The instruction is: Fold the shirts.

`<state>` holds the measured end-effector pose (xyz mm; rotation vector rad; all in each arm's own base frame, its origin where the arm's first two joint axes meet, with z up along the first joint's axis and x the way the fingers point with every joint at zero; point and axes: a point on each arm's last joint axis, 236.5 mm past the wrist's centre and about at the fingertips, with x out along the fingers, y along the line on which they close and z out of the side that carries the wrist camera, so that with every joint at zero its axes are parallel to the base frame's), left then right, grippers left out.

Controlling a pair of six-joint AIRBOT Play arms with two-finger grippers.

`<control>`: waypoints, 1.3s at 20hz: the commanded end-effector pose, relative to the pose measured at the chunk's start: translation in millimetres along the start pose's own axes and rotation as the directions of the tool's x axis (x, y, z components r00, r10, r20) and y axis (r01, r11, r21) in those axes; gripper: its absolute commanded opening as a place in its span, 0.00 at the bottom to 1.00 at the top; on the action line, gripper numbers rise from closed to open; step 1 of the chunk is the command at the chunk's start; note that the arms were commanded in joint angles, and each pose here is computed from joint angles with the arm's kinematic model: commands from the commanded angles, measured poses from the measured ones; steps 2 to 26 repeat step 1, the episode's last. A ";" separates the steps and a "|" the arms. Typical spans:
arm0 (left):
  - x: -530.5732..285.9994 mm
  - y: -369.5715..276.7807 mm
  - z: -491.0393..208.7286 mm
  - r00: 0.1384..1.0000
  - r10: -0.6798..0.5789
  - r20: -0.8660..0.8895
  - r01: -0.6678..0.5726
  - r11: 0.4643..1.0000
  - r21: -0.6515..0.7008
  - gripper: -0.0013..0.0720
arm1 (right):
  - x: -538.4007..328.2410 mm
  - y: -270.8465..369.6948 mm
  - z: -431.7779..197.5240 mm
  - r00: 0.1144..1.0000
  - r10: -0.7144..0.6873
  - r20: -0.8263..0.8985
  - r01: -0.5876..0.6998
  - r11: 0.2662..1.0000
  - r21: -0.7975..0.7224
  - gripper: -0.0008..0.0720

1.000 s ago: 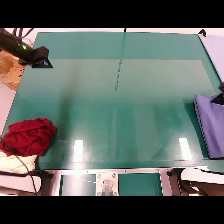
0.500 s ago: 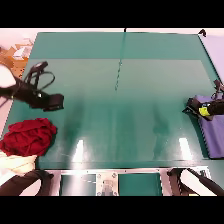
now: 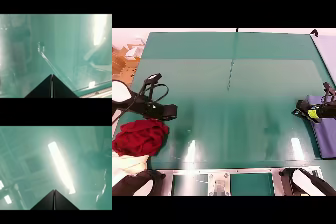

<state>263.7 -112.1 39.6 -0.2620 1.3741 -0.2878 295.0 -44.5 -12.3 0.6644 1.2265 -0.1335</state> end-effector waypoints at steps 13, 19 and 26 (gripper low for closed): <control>0.3 0.3 -0.4 1.000 0.001 0.002 -0.001 1.000 -0.001 0.04 | 0.0 0.7 -0.2 1.000 0.003 0.001 -0.003 1.000 -0.001 0.03; 0.3 0.3 -0.4 1.000 0.001 0.002 -0.001 1.000 -0.001 0.04 | 0.0 0.7 -0.2 1.000 0.003 0.001 -0.003 1.000 -0.001 0.03; 0.3 0.3 -0.4 1.000 0.001 0.002 -0.001 1.000 -0.001 0.04 | 0.0 0.7 -0.2 1.000 0.003 0.001 -0.003 1.000 -0.001 0.03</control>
